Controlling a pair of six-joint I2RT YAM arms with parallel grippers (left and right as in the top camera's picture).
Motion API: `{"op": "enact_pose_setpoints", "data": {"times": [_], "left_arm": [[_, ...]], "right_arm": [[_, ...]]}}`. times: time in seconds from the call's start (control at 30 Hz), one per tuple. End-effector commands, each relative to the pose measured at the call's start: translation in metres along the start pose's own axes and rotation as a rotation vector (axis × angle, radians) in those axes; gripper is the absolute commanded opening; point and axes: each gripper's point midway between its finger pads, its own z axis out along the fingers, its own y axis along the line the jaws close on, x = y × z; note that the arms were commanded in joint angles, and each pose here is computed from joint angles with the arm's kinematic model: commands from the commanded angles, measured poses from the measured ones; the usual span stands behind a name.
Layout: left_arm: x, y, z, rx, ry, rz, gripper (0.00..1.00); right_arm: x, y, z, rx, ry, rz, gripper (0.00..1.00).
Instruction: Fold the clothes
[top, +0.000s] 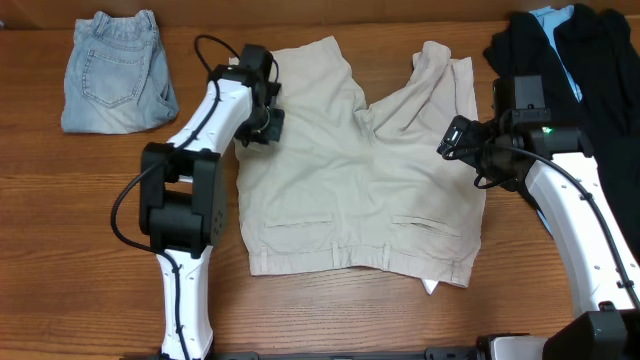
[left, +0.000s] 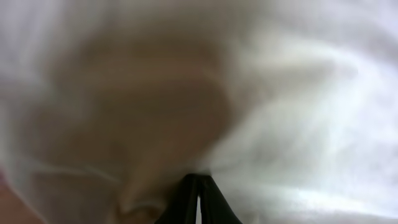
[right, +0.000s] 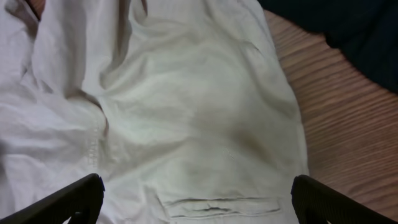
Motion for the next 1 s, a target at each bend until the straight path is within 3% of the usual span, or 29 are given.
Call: {"op": "enact_pose_setpoints", "data": {"times": [0.0,0.13,0.17,0.2,0.3,0.47,0.57,0.67,0.8,0.97], "left_arm": [[0.004,0.076,0.023,-0.163,-0.001,-0.001,0.07],[-0.017,0.109,0.02,-0.163,-0.108,-0.054,0.17],[-0.022,0.113,0.019,-0.155,-0.133,-0.048,0.25],[-0.026,0.115,0.018,-0.149,-0.154,-0.044,0.43],[-0.039,0.108,0.012,-0.111,-0.193,-0.026,0.73],[-0.072,0.055,-0.027,-0.025,-0.238,0.051,0.97],[-0.082,0.011,-0.069,0.003,-0.227,0.101,1.0],[-0.083,-0.024,-0.107,0.03,-0.22,0.084,1.0],[-0.077,-0.057,-0.146,0.055,-0.216,0.075,1.0],[-0.07,-0.074,-0.173,0.069,-0.218,0.07,1.0]], "right_arm": [[0.001,-0.002,0.0,0.008,0.0,-0.008,1.0],[-0.002,-0.001,0.001,0.004,-0.012,-0.008,1.0],[-0.003,0.0,0.002,-0.001,-0.02,-0.009,1.0],[-0.006,0.002,0.004,-0.009,-0.033,-0.009,1.0],[-0.018,0.01,0.013,-0.04,-0.084,-0.028,1.0],[-0.071,0.041,0.037,-0.127,-0.262,-0.159,0.98],[-0.109,0.062,0.063,-0.176,-0.394,-0.238,0.92],[-0.123,0.069,0.091,-0.18,-0.43,-0.283,0.91],[-0.117,0.068,0.143,-0.173,-0.353,-0.285,0.91],[-0.097,0.056,0.174,-0.143,-0.255,-0.278,0.88]]}}
